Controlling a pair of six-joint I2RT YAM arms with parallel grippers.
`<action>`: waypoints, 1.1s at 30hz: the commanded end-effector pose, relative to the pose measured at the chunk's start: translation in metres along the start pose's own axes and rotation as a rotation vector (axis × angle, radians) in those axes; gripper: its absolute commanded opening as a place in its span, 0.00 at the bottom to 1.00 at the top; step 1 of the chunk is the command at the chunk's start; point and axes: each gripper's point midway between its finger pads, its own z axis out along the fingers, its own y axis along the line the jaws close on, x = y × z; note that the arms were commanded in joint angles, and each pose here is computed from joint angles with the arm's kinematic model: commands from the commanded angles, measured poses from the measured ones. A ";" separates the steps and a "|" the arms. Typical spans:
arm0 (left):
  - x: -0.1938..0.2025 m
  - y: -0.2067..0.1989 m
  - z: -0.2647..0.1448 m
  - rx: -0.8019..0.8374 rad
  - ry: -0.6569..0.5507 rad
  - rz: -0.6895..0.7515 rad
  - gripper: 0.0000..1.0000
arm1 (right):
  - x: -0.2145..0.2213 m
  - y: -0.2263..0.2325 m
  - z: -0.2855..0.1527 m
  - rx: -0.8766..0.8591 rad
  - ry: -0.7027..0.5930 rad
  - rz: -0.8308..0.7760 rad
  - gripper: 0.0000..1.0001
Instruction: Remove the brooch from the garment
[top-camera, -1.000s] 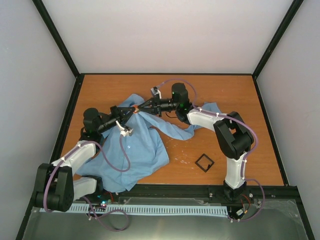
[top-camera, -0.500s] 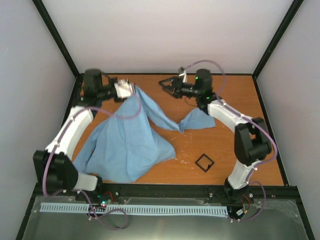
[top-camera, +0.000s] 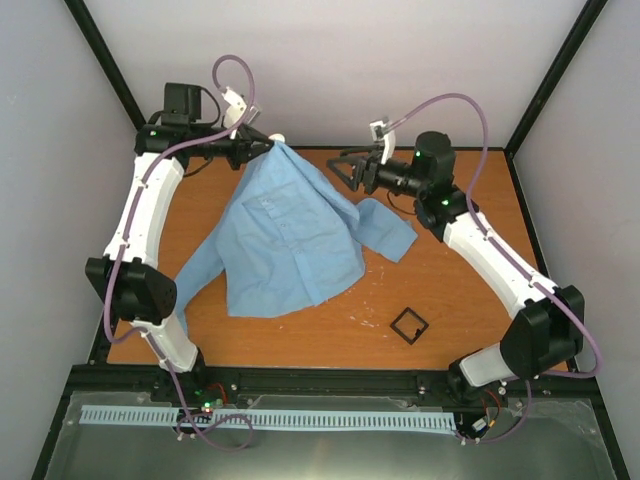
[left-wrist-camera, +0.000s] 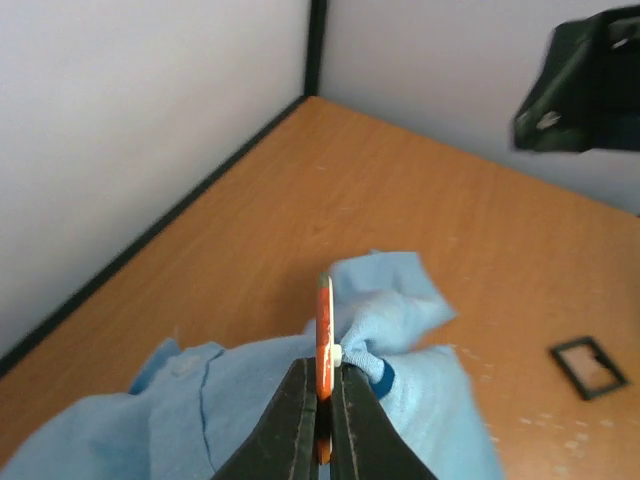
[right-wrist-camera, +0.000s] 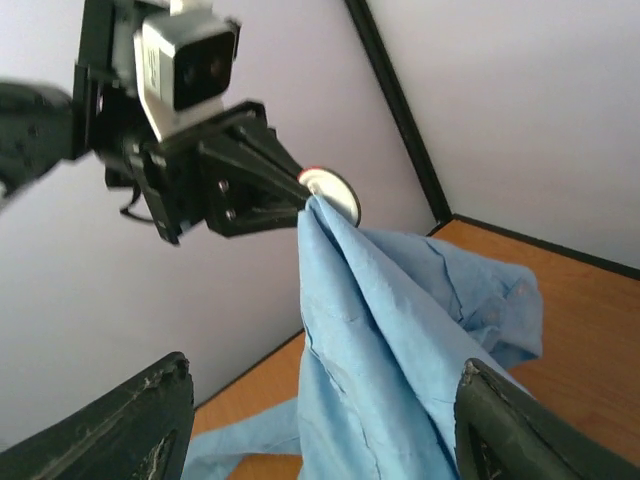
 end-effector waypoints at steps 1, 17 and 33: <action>0.007 -0.062 -0.013 0.214 0.009 -0.115 0.01 | 0.033 0.022 0.009 -0.018 0.069 -0.136 0.69; 0.020 -0.152 -0.055 0.276 -0.226 0.051 0.01 | 0.093 0.085 0.033 -0.186 0.174 -0.134 0.45; -0.008 -0.165 -0.077 0.229 -0.403 0.210 0.01 | 0.079 0.085 0.034 -0.105 0.236 -0.243 0.47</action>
